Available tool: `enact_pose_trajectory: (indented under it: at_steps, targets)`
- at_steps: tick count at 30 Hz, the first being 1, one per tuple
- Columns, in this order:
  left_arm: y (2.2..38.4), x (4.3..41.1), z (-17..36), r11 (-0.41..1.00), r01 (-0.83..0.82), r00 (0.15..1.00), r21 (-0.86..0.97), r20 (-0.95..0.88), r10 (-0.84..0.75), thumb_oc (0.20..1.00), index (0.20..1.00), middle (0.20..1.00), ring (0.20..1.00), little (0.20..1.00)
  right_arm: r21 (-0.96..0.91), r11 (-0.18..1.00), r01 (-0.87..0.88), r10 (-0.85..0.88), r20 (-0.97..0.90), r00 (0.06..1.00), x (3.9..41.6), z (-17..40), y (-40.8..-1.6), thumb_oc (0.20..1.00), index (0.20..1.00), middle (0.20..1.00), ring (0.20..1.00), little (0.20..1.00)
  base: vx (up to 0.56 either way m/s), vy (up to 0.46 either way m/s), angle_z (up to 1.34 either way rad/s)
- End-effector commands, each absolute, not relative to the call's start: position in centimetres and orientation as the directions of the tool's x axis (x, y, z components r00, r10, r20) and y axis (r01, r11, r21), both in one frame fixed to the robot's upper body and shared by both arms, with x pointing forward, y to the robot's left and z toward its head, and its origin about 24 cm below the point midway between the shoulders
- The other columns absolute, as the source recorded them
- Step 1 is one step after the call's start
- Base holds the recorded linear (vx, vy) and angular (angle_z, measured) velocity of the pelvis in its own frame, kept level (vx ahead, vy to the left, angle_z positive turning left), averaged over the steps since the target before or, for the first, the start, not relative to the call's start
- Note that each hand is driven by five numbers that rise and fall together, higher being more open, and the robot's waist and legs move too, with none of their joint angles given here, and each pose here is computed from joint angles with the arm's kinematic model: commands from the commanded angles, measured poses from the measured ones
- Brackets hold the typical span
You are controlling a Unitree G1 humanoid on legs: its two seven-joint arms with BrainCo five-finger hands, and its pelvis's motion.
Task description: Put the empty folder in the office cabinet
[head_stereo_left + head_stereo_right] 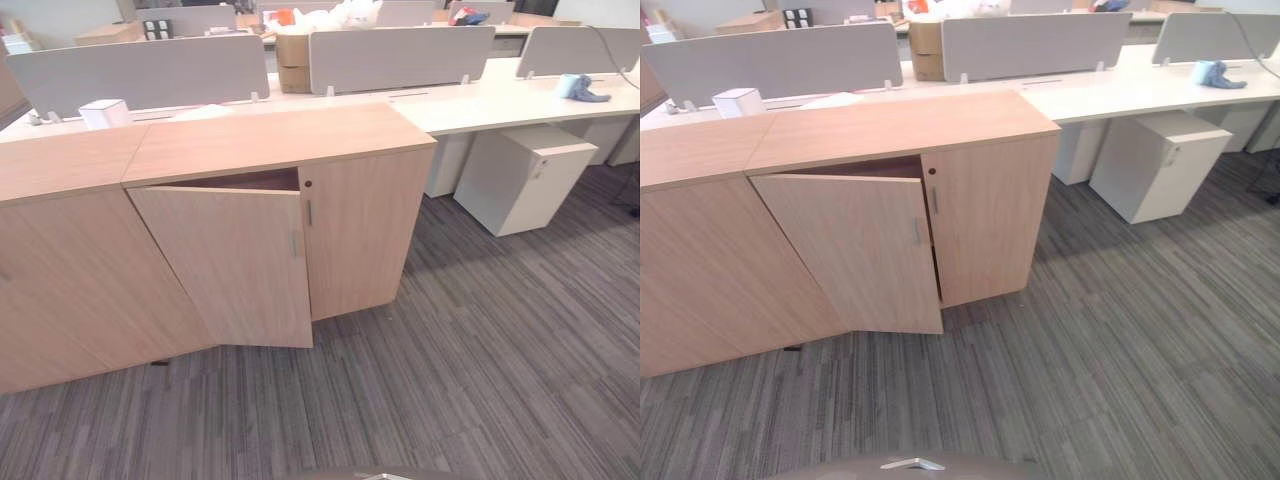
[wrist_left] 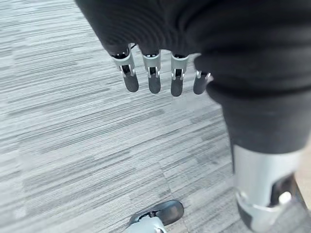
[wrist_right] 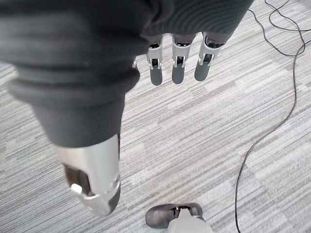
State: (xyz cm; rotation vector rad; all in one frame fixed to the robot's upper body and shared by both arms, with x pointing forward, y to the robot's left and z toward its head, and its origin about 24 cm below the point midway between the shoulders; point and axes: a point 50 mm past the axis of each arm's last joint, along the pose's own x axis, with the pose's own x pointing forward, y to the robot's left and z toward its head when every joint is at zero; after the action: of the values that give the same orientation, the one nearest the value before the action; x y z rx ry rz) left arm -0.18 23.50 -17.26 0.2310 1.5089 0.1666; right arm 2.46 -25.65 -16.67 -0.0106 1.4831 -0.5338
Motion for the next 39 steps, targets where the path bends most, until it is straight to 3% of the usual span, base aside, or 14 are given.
enact_pose_trajectory:
  at_steps: [1,5,8,17,22,39]
  targets:
    - [24.1,-0.4,-17.1,0.967,0.014,-0.001,0.256,-0.967,0.256,1.0,1.0,1.0,1.0,1.0,-0.23,0.88,0.415,-0.282,-0.957,0.066,5.8,-16.8,-24.0,1.0,1.0,1.0,1.0,1.0,0.01,-0.011,0.18]
    - [23.9,-1.9,-17.1,0.97,0.021,-0.056,0.241,-0.969,0.241,1.0,1.0,1.0,1.0,1.0,-0.222,0.883,0.413,-0.28,-0.956,0.084,6.4,-16.7,-24.2,1.0,1.0,1.0,1.0,1.0,0.0,-0.006,0.16]
    - [24.1,-2.5,-17.0,0.964,-0.06,-0.079,0.258,-0.964,0.253,1.0,1.0,1.0,1.0,1.0,-0.232,0.896,0.38,-0.286,-0.954,0.093,6.7,-16.6,-24.4,1.0,1.0,1.0,1.0,1.0,0.0,-0.006,0.09]
    - [23.7,0.6,-17.2,0.954,-0.052,0.017,0.295,-0.955,0.296,1.0,1.0,1.0,1.0,1.0,-0.248,0.909,0.335,-0.293,-0.952,0.088,6.8,-16.7,-23.8,1.0,1.0,1.0,1.0,1.0,0.0,-0.002,0.06]
    - [23.4,2.1,-17.3,0.953,0.057,0.081,0.298,-0.953,0.293,1.0,1.0,1.0,1.0,1.0,-0.259,0.913,0.316,-0.303,-0.948,0.096,7.1,-16.7,-23.8,1.0,1.0,1.0,1.0,1.0,0.0,0.0,0.01]
    - [23.6,2.1,-17.2,0.948,0.067,0.083,0.312,-0.948,0.306,1.0,1.0,1.0,1.0,1.0,-0.262,0.913,0.312,-0.304,-0.948,0.095,7.0,-16.7,-23.7,1.0,1.0,1.0,1.0,1.0,0.0,0.005,0.03]
